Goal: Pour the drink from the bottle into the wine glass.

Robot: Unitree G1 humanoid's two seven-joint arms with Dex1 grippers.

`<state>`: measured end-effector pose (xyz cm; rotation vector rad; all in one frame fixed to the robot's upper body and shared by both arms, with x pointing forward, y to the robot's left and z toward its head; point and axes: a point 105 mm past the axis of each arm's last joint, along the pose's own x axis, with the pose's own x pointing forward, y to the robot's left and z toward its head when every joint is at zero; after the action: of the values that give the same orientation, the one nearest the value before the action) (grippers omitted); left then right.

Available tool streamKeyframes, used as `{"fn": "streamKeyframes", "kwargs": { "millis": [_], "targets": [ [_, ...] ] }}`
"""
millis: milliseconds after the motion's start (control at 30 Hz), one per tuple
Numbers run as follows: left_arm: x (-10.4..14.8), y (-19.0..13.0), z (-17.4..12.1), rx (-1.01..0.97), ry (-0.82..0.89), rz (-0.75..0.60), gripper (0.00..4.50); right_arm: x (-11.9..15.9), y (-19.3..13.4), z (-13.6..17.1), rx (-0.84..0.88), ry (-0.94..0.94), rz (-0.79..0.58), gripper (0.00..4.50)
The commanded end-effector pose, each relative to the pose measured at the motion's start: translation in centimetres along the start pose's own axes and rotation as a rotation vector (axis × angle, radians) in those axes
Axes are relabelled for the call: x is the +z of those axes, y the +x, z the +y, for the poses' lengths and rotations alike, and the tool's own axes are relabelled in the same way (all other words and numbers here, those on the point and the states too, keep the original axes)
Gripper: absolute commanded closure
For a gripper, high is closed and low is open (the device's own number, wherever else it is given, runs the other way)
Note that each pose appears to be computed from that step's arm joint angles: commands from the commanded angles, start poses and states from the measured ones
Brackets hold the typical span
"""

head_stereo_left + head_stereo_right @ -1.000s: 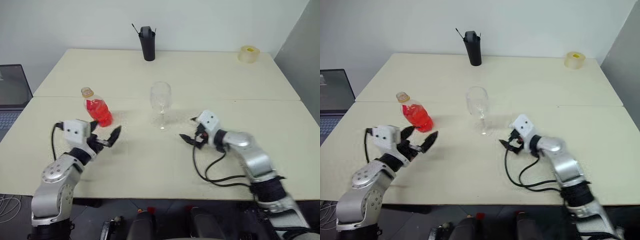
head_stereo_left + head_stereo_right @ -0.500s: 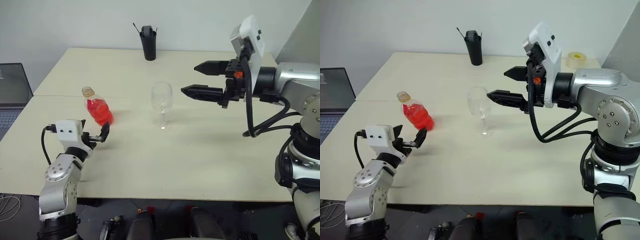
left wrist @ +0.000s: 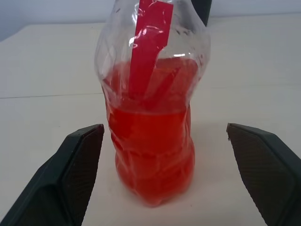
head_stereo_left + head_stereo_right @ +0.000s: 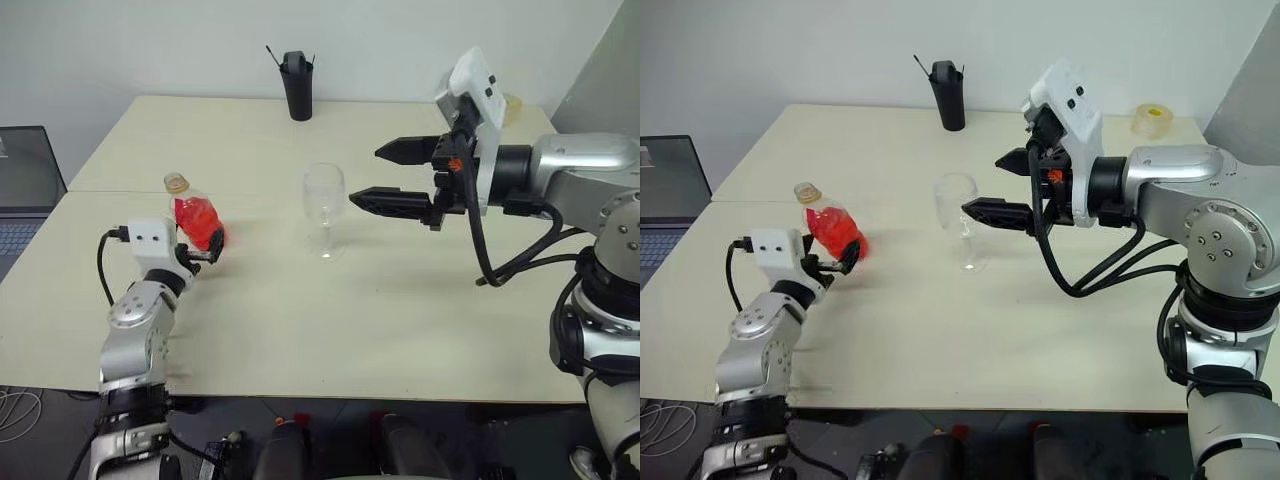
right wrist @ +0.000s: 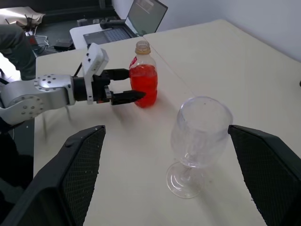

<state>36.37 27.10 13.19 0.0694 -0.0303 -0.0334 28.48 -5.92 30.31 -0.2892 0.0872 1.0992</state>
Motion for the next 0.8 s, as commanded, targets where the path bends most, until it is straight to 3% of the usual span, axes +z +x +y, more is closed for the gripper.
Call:
{"fn": "streamKeyframes", "kwargs": {
  "millis": [33,500,600,800],
  "targets": [
    [0.5,0.9,0.7,0.009,0.049,-0.030,0.00,1.1,-0.4,0.4,-0.016,-0.058,-0.029,0.04],
    [0.8,5.5,-1.0,-0.050,0.058,-0.073,0.00,-0.8,-0.5,-0.3,-0.073,-0.011,0.008,0.04],
    [1.1,5.8,-1.2,-0.054,0.051,-0.086,0.64,-0.9,-0.4,-0.3,-0.077,-0.012,0.009,0.00],
    [1.4,5.9,-1.2,-0.070,0.067,-0.096,2.41,-0.7,-0.3,0.0,-0.079,-0.018,-0.001,0.00]
  ]
}}
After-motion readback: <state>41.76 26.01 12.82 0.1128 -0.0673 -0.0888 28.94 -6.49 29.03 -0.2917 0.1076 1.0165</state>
